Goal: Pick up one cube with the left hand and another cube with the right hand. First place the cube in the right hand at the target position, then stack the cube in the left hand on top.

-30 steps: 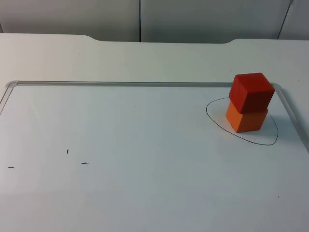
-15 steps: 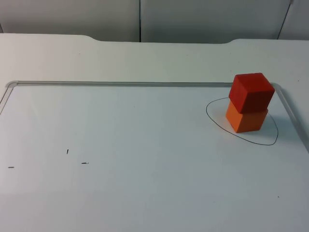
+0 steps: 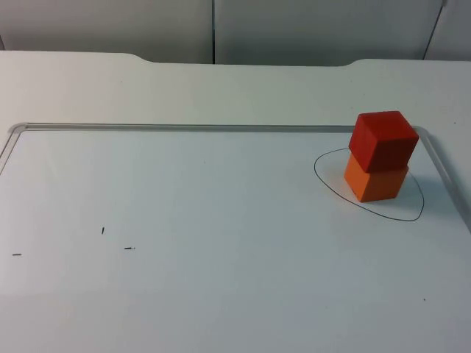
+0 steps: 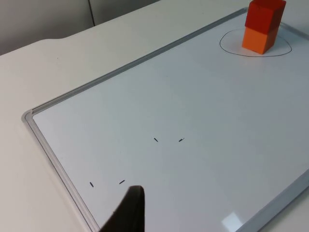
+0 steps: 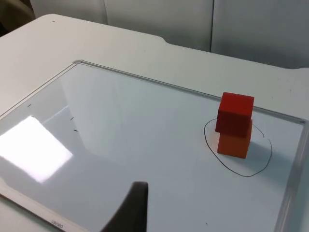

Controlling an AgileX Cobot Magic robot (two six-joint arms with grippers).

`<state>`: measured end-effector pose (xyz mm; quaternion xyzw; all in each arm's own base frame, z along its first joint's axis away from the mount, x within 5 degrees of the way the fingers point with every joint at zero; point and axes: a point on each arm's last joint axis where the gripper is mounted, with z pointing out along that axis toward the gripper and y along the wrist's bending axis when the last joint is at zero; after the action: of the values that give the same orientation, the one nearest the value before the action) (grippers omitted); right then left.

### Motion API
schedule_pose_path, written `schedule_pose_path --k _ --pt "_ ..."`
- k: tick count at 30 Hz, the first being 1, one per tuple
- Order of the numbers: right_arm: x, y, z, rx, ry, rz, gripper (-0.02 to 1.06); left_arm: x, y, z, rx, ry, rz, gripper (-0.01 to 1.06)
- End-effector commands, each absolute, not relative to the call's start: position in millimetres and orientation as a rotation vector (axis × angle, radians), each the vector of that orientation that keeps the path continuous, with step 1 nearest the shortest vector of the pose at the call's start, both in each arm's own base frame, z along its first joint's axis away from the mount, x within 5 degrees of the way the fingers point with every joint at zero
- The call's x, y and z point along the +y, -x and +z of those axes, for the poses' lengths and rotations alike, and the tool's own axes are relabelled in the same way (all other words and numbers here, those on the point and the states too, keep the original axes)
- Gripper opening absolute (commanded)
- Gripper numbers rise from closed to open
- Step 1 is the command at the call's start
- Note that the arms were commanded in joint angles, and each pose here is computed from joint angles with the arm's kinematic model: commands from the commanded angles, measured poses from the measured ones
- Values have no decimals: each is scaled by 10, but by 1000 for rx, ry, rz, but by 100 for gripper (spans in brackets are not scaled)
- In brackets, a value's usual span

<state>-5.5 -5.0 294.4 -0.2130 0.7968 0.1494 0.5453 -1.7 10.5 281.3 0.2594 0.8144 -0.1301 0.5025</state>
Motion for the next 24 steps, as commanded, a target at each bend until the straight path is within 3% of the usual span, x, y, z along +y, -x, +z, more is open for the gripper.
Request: schedule_pose_path --k 1,16,21,24 --pt "-51 47 2939 1880 507 350 95 102 12 2794 1963 -628 -315 98" --pt "-53 46 2939 1878 512 344 95 101 13 2795 1962 -631 -316 98" --pt "-50 42 2951 1864 507 349 105 101 13 2795 1962 -631 -316 98" --pt "-51 42 2949 1865 509 345 105 101 13 2795 1962 -631 -316 98"
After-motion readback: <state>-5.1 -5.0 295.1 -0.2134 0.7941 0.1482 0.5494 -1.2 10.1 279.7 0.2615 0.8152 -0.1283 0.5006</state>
